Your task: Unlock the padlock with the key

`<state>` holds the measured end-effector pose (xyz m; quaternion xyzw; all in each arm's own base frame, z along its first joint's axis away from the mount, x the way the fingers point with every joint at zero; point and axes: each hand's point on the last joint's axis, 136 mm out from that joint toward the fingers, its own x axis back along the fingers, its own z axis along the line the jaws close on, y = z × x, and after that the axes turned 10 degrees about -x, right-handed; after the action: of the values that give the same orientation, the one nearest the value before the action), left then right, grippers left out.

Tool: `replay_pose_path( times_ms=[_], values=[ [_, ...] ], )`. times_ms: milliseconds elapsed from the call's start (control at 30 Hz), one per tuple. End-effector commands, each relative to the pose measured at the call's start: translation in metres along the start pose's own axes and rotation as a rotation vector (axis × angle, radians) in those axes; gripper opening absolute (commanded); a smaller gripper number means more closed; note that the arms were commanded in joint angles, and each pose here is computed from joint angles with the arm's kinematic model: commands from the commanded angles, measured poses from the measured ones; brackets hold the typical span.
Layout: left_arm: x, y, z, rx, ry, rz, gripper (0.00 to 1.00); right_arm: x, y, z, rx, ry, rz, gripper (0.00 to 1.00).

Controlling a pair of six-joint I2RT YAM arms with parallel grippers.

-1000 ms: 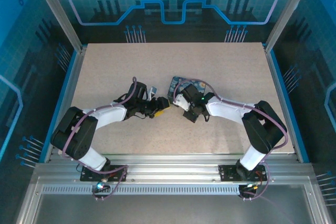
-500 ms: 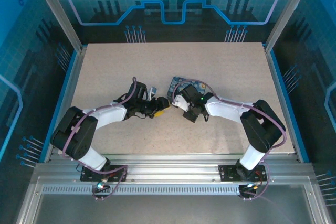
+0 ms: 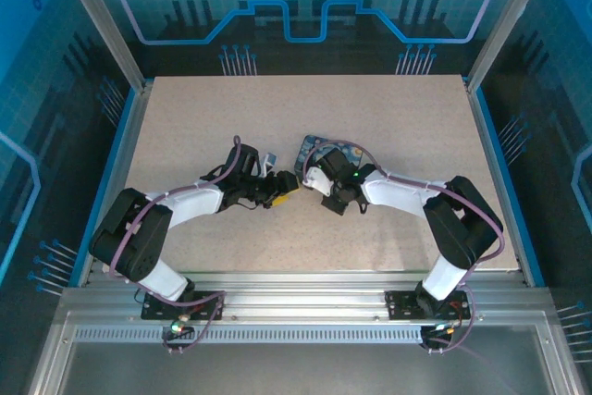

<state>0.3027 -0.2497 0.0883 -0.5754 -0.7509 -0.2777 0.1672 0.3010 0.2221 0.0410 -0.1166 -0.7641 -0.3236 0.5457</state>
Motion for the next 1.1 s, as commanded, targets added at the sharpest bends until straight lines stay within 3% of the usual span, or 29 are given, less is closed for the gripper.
replay_pose_path(
  times_ms=[0, 1067],
  values=[
    [0.002, 0.001, -0.001, -0.011, -0.003, 0.010, 0.64, 0.008, 0.007, 0.005, 0.021, 0.001, -0.035, 0.00],
    [0.015, -0.006, 0.016, 0.025, 0.036, -0.027, 0.64, 0.012, 0.047, 0.022, 0.081, 0.055, -0.120, 0.00]
  ],
)
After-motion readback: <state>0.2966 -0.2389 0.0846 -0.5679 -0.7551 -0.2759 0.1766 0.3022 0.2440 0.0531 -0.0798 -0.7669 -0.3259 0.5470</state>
